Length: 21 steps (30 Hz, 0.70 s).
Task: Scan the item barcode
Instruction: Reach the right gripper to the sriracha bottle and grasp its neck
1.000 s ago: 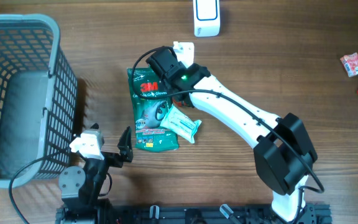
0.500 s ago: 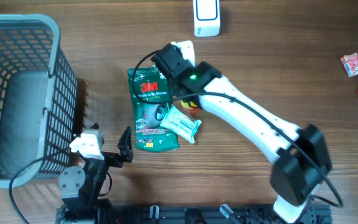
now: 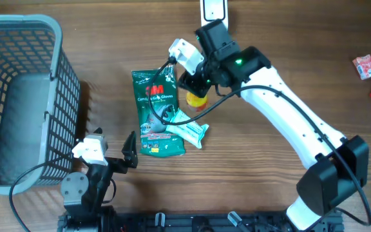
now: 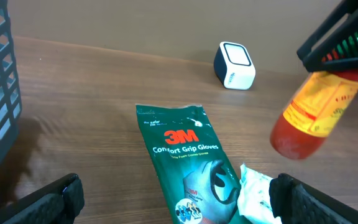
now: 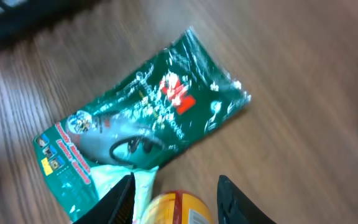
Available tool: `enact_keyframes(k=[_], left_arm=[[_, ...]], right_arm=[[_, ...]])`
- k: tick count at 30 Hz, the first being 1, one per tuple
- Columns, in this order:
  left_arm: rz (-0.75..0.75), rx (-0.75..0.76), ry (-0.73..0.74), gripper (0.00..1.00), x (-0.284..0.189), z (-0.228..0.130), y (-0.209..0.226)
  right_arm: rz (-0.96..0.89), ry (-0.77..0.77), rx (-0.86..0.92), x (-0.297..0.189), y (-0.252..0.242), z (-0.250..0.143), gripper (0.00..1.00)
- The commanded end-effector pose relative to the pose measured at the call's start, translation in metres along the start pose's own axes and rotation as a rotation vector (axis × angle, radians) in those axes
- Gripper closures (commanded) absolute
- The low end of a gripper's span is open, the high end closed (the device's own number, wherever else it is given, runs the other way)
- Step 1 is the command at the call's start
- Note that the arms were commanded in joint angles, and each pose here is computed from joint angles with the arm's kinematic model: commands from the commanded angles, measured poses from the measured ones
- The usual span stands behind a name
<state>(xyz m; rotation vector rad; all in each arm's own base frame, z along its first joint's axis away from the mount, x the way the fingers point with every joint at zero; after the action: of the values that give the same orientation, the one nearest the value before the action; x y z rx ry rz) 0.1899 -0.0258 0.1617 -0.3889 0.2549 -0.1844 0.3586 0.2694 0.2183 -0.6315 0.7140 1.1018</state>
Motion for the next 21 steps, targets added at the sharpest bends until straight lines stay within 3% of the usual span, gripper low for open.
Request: enact_keyframes(k=[1, 5, 11, 15, 16, 17, 18, 20, 21], left_arm=[[-0.018, -0.003, 0.0, 0.0, 0.0, -0.001, -0.002], [-0.018, -0.003, 0.0, 0.0, 0.0, -0.001, -0.002], [-0.018, -0.003, 0.001, 0.0, 0.0, -0.001, -0.002], [-0.018, -0.003, 0.001, 0.0, 0.0, -0.001, -0.002], [-0.018, -0.003, 0.0, 0.0, 0.0, -0.001, -0.002], [-0.018, -0.003, 0.001, 0.0, 0.0, -0.001, -0.002], [-0.018, -0.003, 0.0, 0.0, 0.0, -0.001, -0.002], [-0.018, -0.003, 0.001, 0.0, 0.0, -0.001, -0.002], [-0.018, -0.003, 0.0, 0.0, 0.0, -0.001, -0.002]], right_arm=[[0.094, -0.123, -0.148, 0.009, -0.003, 0.006, 0.72], [0.14, -0.171, -0.231, 0.024, -0.006, 0.004, 0.7], [0.189, -0.126, -0.265, 0.059, -0.007, -0.017, 0.69], [0.19, -0.101, -0.255, 0.071, -0.01, -0.025, 0.57], [0.184, -0.094, -0.254, 0.071, -0.011, -0.026, 0.48], [0.162, -0.08, -0.233, 0.069, -0.014, -0.025, 0.28], [0.137, -0.065, -0.201, 0.066, -0.018, -0.023, 0.15], [0.094, -0.05, -0.141, 0.056, -0.025, -0.016, 0.0], [0.064, -0.054, -0.106, 0.044, -0.029, -0.007, 0.0]])
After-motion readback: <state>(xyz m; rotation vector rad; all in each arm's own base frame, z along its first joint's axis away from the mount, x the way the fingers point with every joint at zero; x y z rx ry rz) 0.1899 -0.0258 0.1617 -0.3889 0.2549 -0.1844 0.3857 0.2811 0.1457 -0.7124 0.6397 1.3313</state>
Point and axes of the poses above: each gripper's point midway between its finger pads, its own x axis out along the fingers, its own y axis along the line the jaws close on, z = x × y, the point moved 4 cm from there along -x, back along the fingers, and after that the axes turned 10 degrees about -x, right-handed, at the moved point
